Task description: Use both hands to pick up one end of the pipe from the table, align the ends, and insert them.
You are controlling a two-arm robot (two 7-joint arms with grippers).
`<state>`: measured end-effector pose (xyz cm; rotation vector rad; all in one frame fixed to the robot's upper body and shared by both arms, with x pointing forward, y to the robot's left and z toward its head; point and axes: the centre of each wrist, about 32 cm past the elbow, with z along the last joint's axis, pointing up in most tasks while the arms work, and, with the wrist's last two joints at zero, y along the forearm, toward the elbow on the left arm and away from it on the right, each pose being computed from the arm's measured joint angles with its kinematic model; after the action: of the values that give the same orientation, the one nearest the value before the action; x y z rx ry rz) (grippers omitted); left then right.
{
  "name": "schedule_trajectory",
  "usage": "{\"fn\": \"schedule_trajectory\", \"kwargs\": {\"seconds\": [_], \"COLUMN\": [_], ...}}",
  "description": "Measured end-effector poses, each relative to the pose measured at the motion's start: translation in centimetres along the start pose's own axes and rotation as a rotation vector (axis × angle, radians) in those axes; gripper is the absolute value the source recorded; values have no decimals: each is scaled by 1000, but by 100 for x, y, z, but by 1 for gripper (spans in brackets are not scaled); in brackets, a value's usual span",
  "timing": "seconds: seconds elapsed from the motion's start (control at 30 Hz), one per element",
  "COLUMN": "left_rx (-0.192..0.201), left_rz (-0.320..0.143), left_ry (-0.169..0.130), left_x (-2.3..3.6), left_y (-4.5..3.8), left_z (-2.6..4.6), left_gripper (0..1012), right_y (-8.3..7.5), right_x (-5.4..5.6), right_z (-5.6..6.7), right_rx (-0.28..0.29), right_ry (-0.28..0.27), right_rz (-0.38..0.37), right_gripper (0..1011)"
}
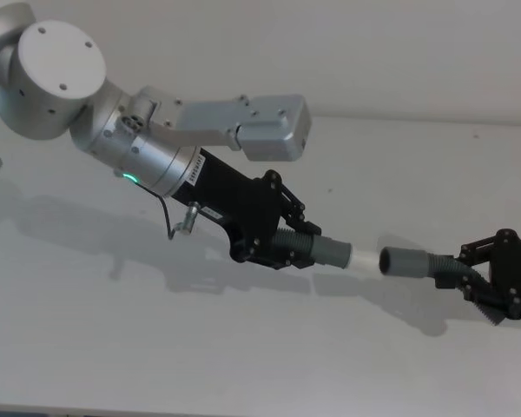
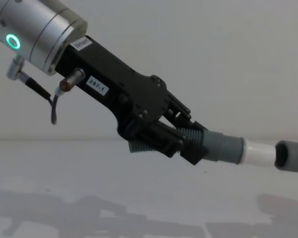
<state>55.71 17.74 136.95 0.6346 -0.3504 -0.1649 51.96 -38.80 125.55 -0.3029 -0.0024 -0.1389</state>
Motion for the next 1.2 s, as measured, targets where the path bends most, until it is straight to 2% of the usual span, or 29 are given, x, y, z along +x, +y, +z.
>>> {"fn": "schedule_trajectory", "kwargs": {"seconds": [0.5, 1.2], "left_rx": [24, 31], "left_rz": [40, 51], "left_ry": [5, 4], "left_x": [-18, -19], "left_y": [47, 56], "left_z": [9, 16], "left_gripper": [343, 343], "right_y": [0, 90], "right_x": [0, 1], "right_z": [0, 37], "right_rx": [0, 2], "right_ry": [0, -4], "right_rz": [0, 2], "right_gripper": [176, 176]}}
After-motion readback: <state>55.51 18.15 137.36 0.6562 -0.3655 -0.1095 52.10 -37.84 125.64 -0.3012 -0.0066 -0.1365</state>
